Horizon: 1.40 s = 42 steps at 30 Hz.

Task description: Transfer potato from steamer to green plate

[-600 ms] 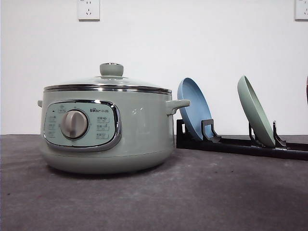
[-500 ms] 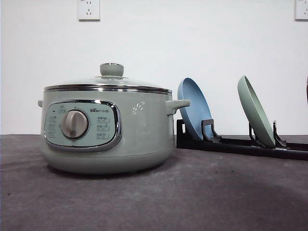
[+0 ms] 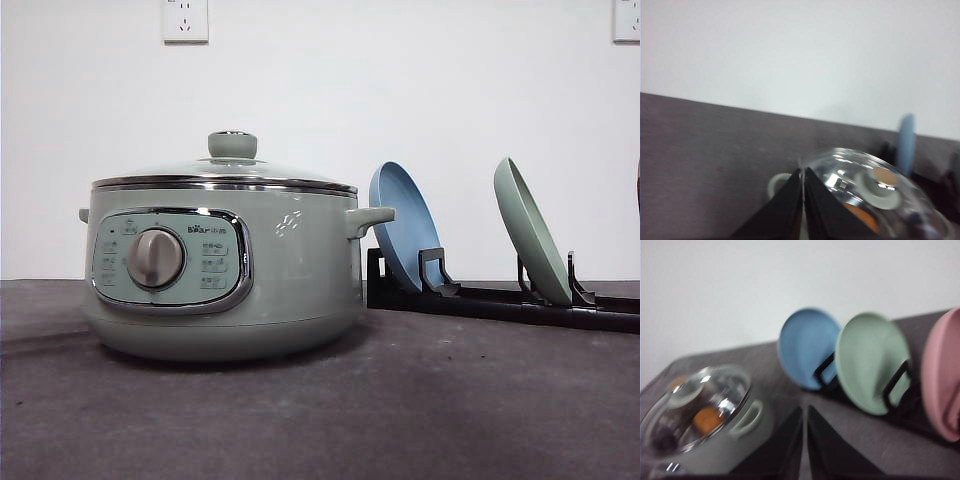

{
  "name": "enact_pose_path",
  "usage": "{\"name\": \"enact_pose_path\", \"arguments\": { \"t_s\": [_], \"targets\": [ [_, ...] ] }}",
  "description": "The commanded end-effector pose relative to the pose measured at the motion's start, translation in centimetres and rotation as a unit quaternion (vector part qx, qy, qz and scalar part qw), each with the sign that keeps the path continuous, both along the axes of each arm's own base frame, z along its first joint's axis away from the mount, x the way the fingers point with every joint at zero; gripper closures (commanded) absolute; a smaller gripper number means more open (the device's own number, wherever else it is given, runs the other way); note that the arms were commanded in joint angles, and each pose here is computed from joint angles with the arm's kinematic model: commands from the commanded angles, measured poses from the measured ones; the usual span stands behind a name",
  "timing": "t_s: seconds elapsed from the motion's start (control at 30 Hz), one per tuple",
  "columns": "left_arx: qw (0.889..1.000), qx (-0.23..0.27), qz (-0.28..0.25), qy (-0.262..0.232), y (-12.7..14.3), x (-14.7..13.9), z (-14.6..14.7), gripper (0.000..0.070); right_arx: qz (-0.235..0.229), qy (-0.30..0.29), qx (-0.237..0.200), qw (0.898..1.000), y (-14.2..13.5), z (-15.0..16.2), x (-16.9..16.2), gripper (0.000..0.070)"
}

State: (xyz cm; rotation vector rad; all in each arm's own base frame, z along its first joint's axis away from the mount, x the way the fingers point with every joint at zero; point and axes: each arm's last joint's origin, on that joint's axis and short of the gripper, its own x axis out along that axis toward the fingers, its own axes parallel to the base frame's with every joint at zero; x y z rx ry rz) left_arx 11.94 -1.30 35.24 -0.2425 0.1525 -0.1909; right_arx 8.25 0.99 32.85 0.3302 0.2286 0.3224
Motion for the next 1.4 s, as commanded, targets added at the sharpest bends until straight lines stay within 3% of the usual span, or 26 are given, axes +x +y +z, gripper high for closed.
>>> {"name": "enact_pose_path", "arguments": {
  "t_s": [0.0,0.23,0.53,0.77,0.87,0.93,1.03,1.1,1.17,1.37],
  "targets": [
    [1.000,0.009,-0.024,-0.001,-0.2,0.4,1.2,0.0698,0.026,-0.002,-0.027,0.999,0.1,1.1,0.1,0.0696],
    [0.990,0.012,-0.138,0.036,-1.4,1.8,3.7,0.0698,0.095,0.014,-0.061,0.993,0.9,3.5,1.1,0.0696],
    [0.953,0.049,-0.290,0.070,-3.2,1.1,4.0,0.0699,0.212,0.007,-0.076,0.974,2.5,4.0,1.2,0.0696],
    [0.946,0.054,-0.310,0.076,-3.6,0.9,3.8,0.0689,0.223,0.005,-0.073,0.972,2.6,4.1,1.2,0.0696],
    [0.946,0.054,-0.310,0.076,-3.6,1.0,3.8,0.0609,0.223,0.005,-0.073,0.972,2.6,4.1,1.2,0.0688],
    [0.946,0.055,-0.310,0.076,-3.6,1.0,3.8,0.0492,0.222,0.005,-0.073,0.972,2.6,4.1,1.2,0.0581],
    [0.945,0.061,-0.312,0.073,-3.6,1.0,3.8,0.0199,0.220,0.007,-0.071,0.973,2.6,4.1,1.2,0.0289],
    [0.945,0.062,-0.313,0.073,-3.6,1.0,3.8,0.0040,0.220,0.007,-0.071,0.973,2.6,4.1,1.2,0.0144],
    [0.944,0.061,-0.316,0.074,-3.7,0.9,3.8,0.0012,0.220,0.008,-0.071,0.973,2.6,4.0,1.2,0.0074],
    [0.938,0.062,-0.331,0.079,-4.1,0.7,3.7,0.0023,0.220,0.012,-0.070,0.973,2.6,4.0,1.2,0.0068]
  ]
}}
